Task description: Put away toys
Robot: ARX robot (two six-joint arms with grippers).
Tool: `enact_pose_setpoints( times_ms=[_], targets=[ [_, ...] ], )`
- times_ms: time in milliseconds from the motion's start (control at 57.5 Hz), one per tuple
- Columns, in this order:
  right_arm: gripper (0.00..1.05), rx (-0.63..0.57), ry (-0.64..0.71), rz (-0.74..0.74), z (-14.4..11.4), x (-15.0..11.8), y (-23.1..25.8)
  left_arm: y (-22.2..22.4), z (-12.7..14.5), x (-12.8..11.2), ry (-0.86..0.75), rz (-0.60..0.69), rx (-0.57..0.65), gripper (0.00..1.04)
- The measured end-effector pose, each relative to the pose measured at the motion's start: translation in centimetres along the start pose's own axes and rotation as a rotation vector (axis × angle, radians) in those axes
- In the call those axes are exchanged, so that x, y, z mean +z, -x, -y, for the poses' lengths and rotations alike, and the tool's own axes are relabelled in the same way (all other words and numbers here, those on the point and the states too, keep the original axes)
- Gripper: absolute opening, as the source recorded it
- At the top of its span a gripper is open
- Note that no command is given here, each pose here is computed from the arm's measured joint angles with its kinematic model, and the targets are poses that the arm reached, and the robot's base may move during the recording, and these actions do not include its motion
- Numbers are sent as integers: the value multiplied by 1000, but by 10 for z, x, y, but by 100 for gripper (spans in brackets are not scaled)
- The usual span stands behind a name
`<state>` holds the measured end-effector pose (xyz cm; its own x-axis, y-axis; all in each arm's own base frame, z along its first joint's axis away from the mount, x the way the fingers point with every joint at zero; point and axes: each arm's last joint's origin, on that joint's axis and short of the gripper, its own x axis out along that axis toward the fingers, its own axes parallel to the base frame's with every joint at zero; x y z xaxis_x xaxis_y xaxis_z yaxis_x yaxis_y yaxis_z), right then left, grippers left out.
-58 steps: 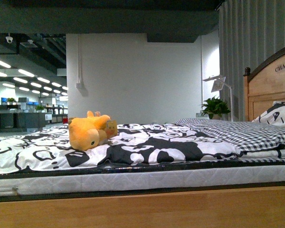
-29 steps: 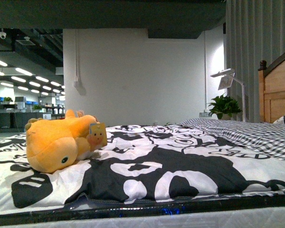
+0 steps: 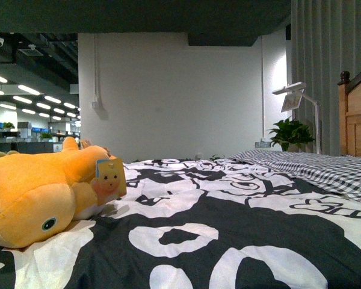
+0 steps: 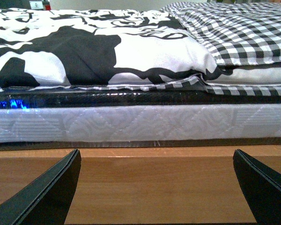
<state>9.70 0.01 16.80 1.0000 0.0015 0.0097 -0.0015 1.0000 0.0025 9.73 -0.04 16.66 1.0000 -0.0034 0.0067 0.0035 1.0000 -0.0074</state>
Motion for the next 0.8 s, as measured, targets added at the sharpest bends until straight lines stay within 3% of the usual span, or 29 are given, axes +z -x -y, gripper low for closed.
enact_pose_setpoints(
  times_ms=[800],
  targets=[
    [98,0,0,0,0,0,0,0,0,0,0,0,0,98]
  ],
)
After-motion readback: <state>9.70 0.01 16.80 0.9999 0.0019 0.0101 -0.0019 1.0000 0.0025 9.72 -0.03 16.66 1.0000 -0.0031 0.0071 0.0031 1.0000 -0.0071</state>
